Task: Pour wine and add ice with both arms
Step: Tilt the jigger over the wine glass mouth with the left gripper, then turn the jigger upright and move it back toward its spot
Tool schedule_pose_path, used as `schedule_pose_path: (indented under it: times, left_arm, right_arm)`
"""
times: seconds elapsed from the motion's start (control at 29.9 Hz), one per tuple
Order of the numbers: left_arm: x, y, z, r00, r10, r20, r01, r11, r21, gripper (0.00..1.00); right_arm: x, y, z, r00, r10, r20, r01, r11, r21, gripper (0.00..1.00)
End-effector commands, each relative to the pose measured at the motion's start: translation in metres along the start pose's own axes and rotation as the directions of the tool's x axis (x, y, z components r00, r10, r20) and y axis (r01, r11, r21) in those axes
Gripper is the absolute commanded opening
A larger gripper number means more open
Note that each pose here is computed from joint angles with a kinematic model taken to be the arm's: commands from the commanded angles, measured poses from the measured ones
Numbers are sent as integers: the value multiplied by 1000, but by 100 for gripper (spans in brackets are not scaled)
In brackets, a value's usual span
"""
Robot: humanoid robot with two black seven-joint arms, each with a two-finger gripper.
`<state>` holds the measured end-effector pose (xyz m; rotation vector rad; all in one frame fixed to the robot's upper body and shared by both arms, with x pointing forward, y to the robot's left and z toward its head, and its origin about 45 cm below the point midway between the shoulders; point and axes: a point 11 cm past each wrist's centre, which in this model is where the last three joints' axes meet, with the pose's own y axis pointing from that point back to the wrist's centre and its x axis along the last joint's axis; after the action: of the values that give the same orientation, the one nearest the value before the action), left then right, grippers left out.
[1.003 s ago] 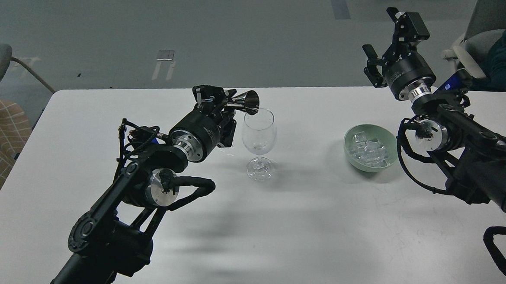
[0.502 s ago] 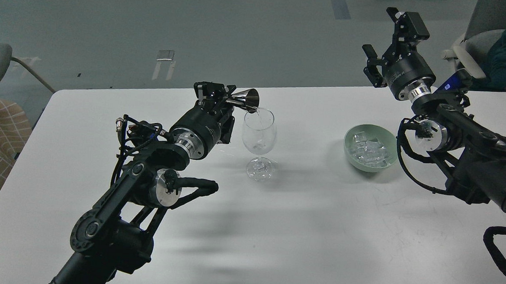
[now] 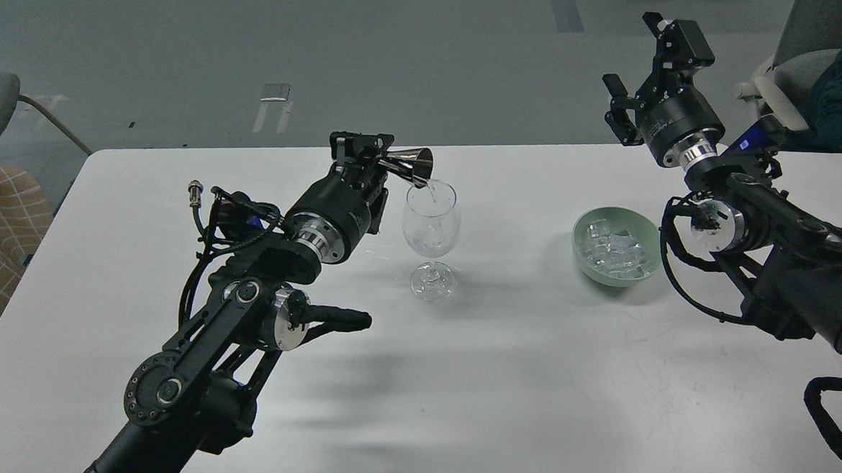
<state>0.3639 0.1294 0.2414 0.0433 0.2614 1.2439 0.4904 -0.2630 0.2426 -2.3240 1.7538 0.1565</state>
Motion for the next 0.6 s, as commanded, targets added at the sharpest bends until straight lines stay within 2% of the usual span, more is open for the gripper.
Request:
schedule_pose_path:
  times: [0.0, 0.57]
  left_arm:
    - [2, 0, 2, 999, 14, 40, -14, 1000, -19, 0]
    - [8, 6, 19, 956, 57, 287, -25, 993, -116, 0]
  right_arm:
    - [-1, 0, 0, 1000, -2, 1, 2, 1000, 0, 100]
    - [0, 0, 0, 1000, 1, 0, -1, 1000, 0, 100]
